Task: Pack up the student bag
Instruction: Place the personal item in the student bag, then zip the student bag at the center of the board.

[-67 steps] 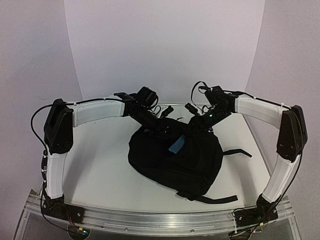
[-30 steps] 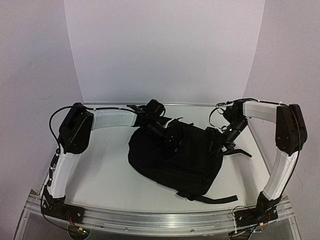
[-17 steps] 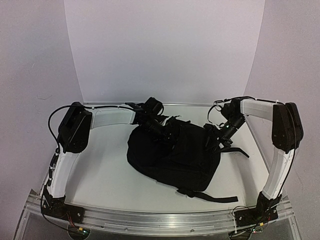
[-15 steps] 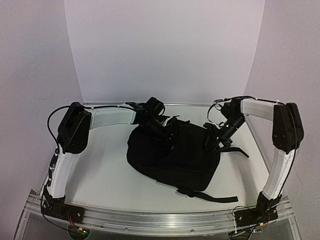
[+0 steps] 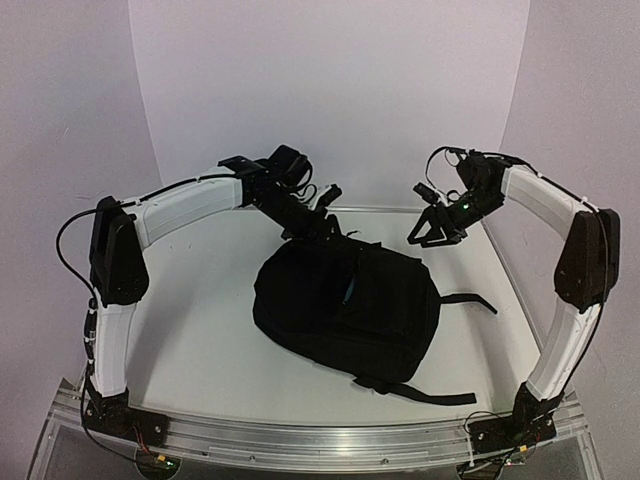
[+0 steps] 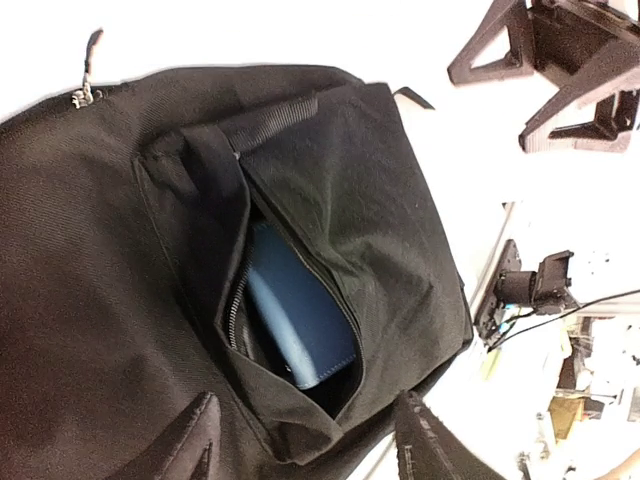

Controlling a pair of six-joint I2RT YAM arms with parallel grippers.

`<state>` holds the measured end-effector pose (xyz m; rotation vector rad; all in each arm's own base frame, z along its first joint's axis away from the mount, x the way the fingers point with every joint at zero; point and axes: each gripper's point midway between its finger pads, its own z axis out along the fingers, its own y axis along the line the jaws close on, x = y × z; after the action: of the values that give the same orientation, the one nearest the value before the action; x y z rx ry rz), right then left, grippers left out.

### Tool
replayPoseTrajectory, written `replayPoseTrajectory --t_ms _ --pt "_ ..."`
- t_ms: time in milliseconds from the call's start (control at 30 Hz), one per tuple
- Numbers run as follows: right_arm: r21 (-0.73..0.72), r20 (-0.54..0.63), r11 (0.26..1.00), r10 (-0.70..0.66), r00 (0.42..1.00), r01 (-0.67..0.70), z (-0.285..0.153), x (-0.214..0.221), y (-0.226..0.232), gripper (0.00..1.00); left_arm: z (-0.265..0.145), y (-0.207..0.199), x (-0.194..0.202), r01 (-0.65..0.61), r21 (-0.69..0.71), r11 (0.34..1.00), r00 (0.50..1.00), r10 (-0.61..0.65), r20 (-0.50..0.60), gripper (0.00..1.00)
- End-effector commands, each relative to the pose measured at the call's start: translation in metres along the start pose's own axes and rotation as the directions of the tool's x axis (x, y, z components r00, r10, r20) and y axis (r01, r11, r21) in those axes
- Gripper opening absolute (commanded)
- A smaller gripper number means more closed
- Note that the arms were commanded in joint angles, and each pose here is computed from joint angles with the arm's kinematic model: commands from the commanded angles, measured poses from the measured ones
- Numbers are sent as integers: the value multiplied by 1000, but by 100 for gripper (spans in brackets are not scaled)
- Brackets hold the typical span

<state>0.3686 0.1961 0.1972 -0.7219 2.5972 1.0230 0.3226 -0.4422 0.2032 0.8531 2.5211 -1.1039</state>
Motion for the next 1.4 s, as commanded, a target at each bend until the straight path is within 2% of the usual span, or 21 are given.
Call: replayPoseTrajectory --t_ms 0,100,167,300,400,500,633,733,833,1000,1067,1200,1300,1367 --pt "-83 57 996 -27 998 32 -8 -14 29 63 -8 -9 -13 -17 5 1000 999 16 43 56" --pt "-109 54 993 -38 998 44 -4 -13 37 52 3 -15 -13 11 69 998 999 -15 48 51" --pt "-110 56 993 -46 997 52 2 -13 40 50 11 -24 -15 4 97 995 998 -10 65 53" --pt "-119 67 992 -31 997 39 12 -16 38 44 34 -25 -14 -1 67 998 999 -2 50 59" --pt "-139 59 990 -12 998 21 19 -16 37 35 46 -30 -17 -12 63 998 999 9 44 56" --pt "-143 55 990 4 998 4 24 -16 35 33 52 -41 -18 -34 87 996 999 30 42 48" --pt "-145 55 989 18 998 -10 26 -17 32 31 64 -35 -11 1 90 996 1000 -4 25 46" --pt "-146 55 989 24 998 -15 28 -18 31 28 79 -1 4 89 -11 996 996 -89 -13 45" --pt "-148 62 989 18 998 -9 26 -19 34 27 90 42 27 180 -149 972 978 -193 -77 33" --pt "-142 69 990 -7 998 16 28 -18 43 22 80 65 34 200 -278 940 973 -223 -53 16" --pt "-136 69 991 -11 998 20 31 -17 45 21 76 66 35 201 -301 932 972 -228 -59 14" --pt "-127 78 991 -22 997 32 35 -17 50 19 60 66 39 184 -343 921 973 -220 -67 22" --pt "-113 89 993 -35 995 45 39 -18 58 17 37 43 23 147 -292 945 988 -155 -5 36" --pt "-92 107 993 -61 992 71 44 -21 66 17 20 32 14 141 -271 952 990 -133 48 41"
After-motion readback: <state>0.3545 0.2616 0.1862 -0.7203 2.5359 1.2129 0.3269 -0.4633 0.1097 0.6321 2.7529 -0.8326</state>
